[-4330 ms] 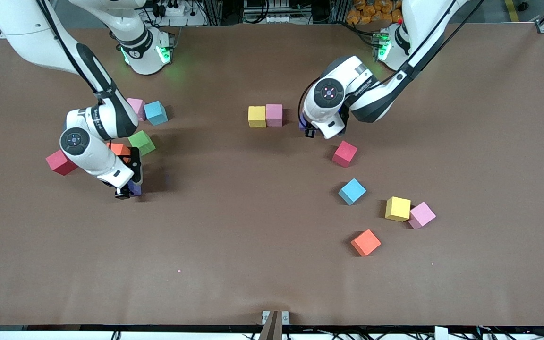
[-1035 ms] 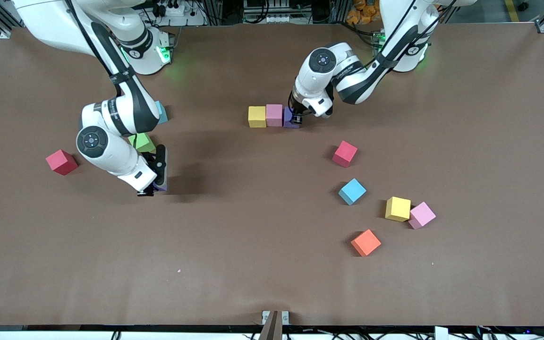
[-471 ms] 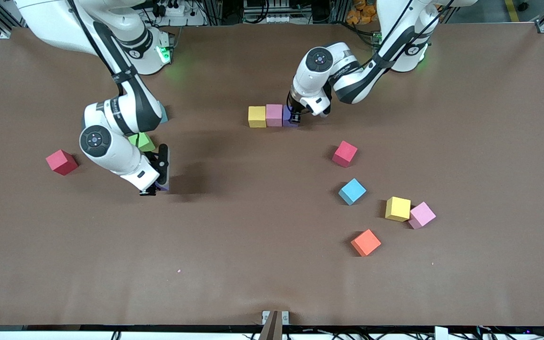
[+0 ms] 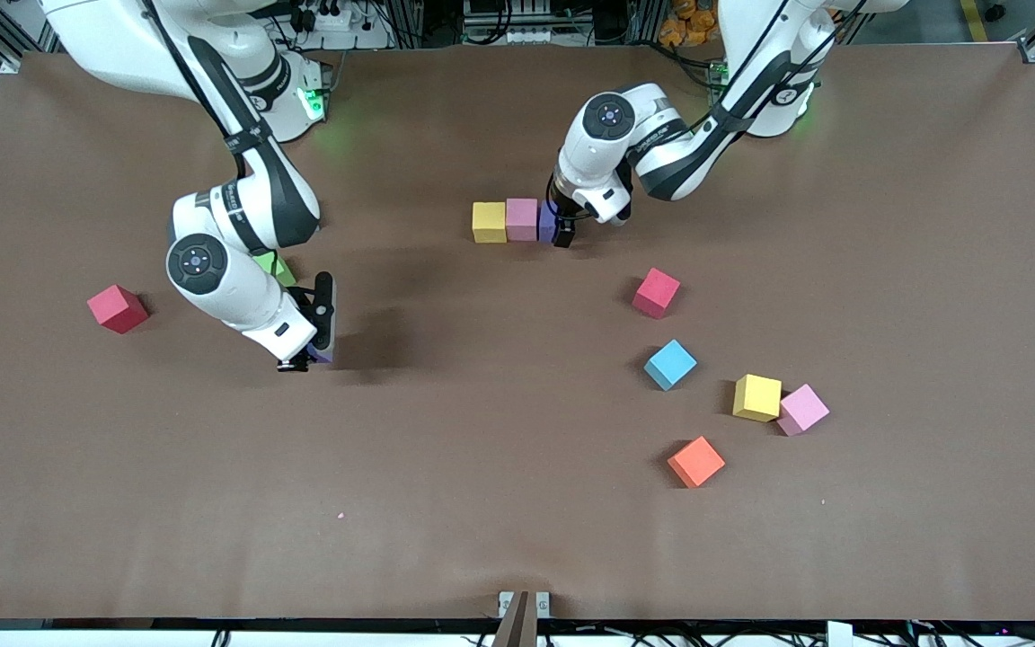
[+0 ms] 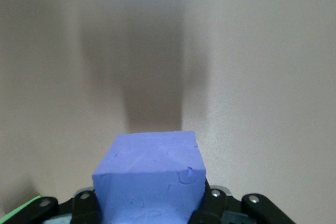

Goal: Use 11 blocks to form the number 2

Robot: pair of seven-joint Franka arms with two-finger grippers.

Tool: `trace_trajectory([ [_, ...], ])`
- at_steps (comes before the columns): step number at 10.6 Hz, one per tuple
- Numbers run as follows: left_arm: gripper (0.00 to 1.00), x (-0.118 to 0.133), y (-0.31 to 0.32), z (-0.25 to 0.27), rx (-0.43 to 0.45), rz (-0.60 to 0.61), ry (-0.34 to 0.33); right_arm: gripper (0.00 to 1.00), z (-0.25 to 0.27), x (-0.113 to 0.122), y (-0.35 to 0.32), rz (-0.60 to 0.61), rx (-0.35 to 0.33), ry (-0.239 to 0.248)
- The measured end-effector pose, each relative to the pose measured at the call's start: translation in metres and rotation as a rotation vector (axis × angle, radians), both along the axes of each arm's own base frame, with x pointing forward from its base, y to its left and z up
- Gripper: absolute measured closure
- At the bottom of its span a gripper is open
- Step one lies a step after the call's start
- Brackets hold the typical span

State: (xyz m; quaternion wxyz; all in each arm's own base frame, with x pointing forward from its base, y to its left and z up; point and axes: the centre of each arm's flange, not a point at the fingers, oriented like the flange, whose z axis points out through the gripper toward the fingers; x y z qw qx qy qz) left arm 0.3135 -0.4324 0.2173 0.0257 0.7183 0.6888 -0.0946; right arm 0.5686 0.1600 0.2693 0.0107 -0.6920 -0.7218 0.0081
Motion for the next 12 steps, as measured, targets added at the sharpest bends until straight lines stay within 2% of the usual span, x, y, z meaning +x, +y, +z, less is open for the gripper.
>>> trace_trajectory([
  [2,0.00,0.002,-0.002,0.005,0.003,0.019,-0.003,0.40,0.001,-0.003,0.007,-0.064,-0.008,0.016],
  [4,0.00,0.000,-0.006,0.011,-0.002,0.021,-0.012,0.40,0.008,-0.013,0.042,-0.146,-0.025,0.039],
  [8,0.00,0.011,-0.006,0.031,-0.016,0.034,-0.058,0.40,0.017,-0.031,0.099,-0.316,-0.042,0.038],
  [10,0.00,0.032,-0.003,0.043,-0.013,0.040,-0.072,0.40,0.020,-0.040,0.115,-0.443,-0.062,0.049],
  [12,0.00,0.065,0.001,0.063,0.000,0.024,-0.087,0.40,0.026,-0.054,0.139,-0.587,-0.075,0.048],
])
